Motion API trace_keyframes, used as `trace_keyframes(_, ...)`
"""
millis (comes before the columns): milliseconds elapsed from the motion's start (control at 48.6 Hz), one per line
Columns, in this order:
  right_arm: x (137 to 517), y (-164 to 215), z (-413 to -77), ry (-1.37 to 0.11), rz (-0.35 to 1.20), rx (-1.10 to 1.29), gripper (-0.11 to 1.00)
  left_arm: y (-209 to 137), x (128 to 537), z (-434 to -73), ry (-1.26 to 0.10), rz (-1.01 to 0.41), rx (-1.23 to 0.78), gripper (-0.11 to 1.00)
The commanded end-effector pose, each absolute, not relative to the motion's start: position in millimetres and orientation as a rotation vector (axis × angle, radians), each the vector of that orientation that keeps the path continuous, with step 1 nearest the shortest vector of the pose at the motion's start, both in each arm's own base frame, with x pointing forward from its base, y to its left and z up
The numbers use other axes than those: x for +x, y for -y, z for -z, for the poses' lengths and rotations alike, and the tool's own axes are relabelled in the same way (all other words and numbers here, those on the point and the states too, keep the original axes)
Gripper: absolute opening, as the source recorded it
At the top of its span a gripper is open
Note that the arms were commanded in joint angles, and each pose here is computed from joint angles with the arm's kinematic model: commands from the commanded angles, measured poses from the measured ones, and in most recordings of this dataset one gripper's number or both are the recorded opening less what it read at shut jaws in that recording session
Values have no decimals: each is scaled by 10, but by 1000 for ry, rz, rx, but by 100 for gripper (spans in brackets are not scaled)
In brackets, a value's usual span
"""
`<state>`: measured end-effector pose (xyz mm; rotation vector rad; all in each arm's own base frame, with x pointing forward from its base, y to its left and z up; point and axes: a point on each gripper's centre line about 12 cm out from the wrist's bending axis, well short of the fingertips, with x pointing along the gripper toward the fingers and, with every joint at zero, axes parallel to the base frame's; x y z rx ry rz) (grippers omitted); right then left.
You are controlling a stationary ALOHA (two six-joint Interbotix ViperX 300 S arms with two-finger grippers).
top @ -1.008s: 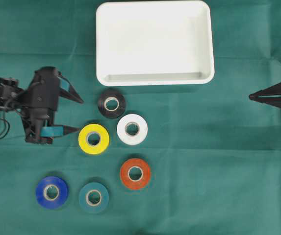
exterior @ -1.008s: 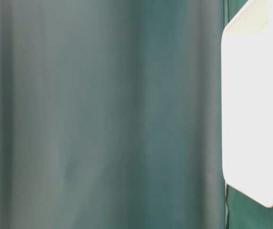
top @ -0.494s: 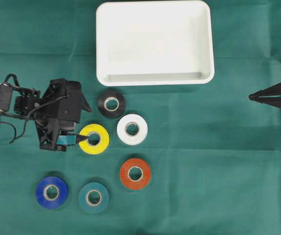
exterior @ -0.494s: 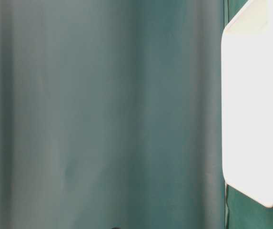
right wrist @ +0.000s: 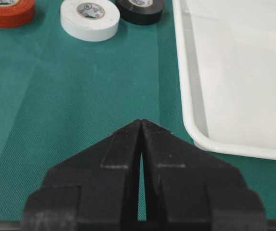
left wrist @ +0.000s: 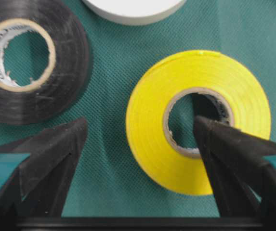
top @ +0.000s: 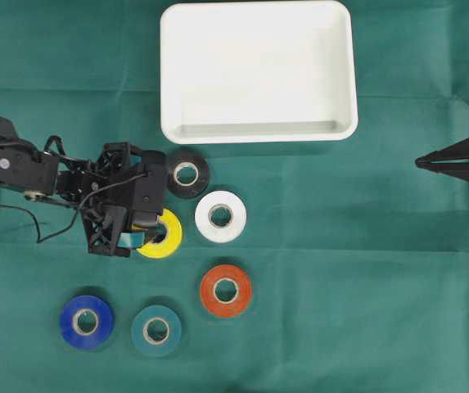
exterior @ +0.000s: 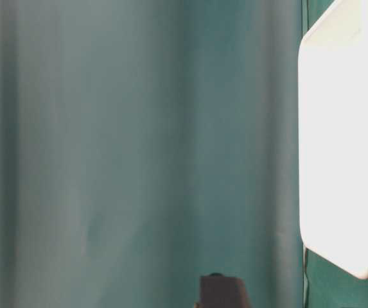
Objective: Put the tape into the white case with the left arm.
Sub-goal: 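Lower the left gripper into the yellow roll's hole and grasp it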
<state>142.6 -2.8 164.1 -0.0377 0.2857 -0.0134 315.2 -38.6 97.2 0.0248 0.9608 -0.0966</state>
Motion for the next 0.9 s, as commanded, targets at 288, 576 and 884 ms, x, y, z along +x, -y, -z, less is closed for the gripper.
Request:
trace_keyframes(288,1443,33,-1677,-275,16,-37,-9,379,3220,-1039,-932,96,25,77)
trace_keyframes(576,1440,32,-1668,-275,16,-37,-9,403,3204,-1061,-930,103,28,26)
trace_keyframes(884,1440,32,-1668,-275,16,-37,-9,494,3228,-1307,-904,129,35,26)
